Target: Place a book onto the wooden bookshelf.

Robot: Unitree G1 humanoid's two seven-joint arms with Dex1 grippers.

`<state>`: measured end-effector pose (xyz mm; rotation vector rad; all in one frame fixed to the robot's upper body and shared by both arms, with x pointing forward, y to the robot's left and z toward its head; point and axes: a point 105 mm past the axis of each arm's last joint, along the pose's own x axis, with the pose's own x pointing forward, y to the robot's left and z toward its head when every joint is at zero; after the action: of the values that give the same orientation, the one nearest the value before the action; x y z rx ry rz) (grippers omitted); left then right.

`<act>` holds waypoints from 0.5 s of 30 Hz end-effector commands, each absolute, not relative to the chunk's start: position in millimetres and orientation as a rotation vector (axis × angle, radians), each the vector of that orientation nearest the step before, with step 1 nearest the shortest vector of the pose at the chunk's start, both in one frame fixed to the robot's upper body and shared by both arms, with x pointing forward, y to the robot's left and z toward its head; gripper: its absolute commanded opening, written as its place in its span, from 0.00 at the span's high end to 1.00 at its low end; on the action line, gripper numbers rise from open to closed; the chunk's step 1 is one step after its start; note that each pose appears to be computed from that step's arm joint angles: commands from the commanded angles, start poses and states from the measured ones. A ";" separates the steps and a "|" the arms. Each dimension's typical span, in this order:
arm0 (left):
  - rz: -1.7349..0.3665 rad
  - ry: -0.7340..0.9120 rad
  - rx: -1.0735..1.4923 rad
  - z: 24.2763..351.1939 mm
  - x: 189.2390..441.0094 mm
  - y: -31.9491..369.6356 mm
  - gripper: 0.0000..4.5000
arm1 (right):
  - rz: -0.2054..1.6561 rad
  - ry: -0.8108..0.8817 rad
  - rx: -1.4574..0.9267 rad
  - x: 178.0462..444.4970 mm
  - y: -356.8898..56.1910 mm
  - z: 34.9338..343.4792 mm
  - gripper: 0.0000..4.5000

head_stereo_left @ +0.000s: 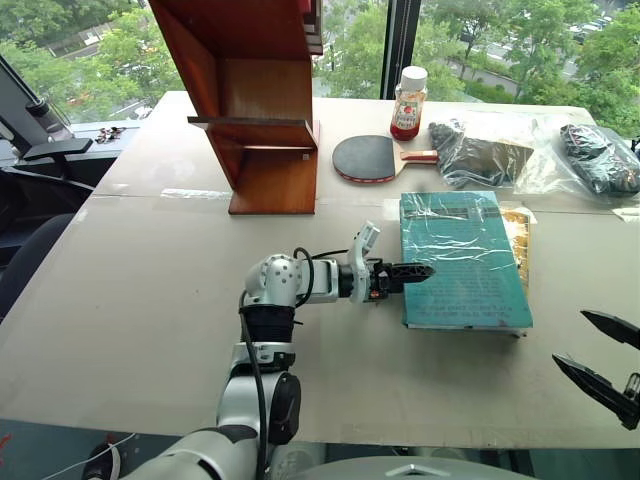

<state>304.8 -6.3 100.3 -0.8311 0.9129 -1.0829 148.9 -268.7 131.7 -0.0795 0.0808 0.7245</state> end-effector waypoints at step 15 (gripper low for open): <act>-1.309 0.292 -0.204 171.6 299.9 0.1 0.99 | 0.772 -0.051 -0.019 162.4 -268.2 170.0 0.00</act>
<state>306.9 9.9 151.8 -0.4232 0.5034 -1.2231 160.7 -271.0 154.4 -0.0368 -0.0050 0.7564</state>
